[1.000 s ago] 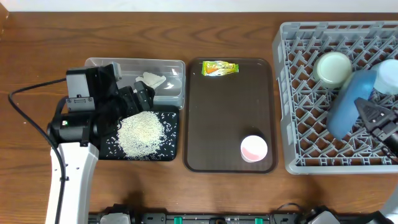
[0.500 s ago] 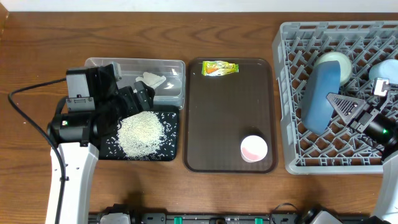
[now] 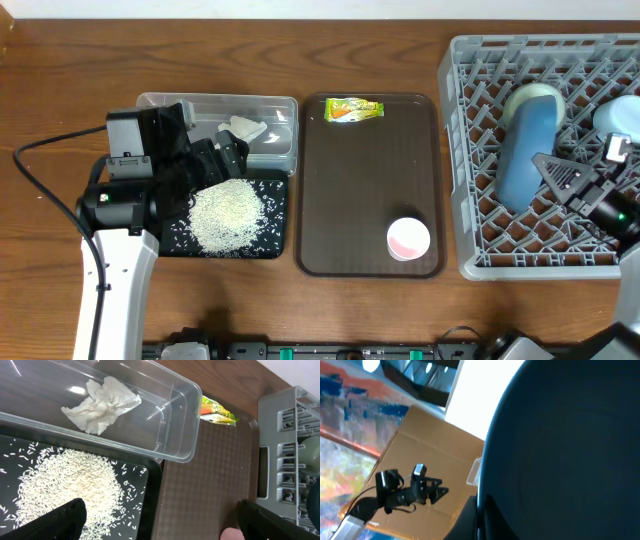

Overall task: Sort waste into correct bins and load items into the dishwasher rack
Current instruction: 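Lower the blue plate upright into the rack slots, then release the blue plate and raise the right gripper out of the rack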

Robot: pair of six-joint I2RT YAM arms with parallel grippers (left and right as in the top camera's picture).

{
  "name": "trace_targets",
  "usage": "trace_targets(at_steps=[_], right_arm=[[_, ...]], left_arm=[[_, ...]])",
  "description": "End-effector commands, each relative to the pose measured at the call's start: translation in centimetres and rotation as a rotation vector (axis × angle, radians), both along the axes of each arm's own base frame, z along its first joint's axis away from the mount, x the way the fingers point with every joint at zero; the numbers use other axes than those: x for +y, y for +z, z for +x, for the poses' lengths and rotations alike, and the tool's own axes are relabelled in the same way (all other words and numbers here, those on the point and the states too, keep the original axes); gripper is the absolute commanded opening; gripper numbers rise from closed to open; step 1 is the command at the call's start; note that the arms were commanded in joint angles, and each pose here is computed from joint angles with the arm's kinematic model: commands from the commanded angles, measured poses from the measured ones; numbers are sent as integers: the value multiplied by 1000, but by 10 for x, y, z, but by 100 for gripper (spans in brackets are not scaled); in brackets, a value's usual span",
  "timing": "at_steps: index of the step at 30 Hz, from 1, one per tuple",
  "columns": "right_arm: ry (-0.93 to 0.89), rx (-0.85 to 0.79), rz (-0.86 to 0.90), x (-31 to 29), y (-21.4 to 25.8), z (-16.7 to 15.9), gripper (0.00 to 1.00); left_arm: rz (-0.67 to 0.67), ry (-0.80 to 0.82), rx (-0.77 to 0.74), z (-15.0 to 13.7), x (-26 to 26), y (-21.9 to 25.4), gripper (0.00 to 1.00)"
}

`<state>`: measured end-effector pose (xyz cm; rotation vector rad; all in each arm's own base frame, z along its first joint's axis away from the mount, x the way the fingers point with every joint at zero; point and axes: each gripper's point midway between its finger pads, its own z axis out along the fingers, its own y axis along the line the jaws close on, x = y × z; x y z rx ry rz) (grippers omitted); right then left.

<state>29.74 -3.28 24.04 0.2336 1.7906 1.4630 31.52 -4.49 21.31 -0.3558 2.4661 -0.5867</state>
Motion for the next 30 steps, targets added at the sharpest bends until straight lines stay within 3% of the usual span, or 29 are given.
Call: trace_targets(at_steps=[1, 9, 13, 18, 20, 30], right_arm=[[-43, 87, 91, -14, -25, -2, 1], [-176, 95, 112, -56, -23, -8, 2], [-208, 92, 112, -65, -23, -11, 20], [-236, 94, 118, -75, -21, -13, 64], [-243, 106, 133, -77, -21, -13, 69], [-246, 18, 37, -81, 22, -10, 77]], left_arm=[[-6, -7, -7, 2, -1, 3, 98], [-6, -7, -7, 2, -1, 3, 98], [-6, -7, -7, 2, -1, 3, 98], [-6, -7, -7, 2, -1, 3, 98], [-6, -7, -7, 2, -1, 3, 98], [-6, -7, -7, 2, -1, 3, 98]])
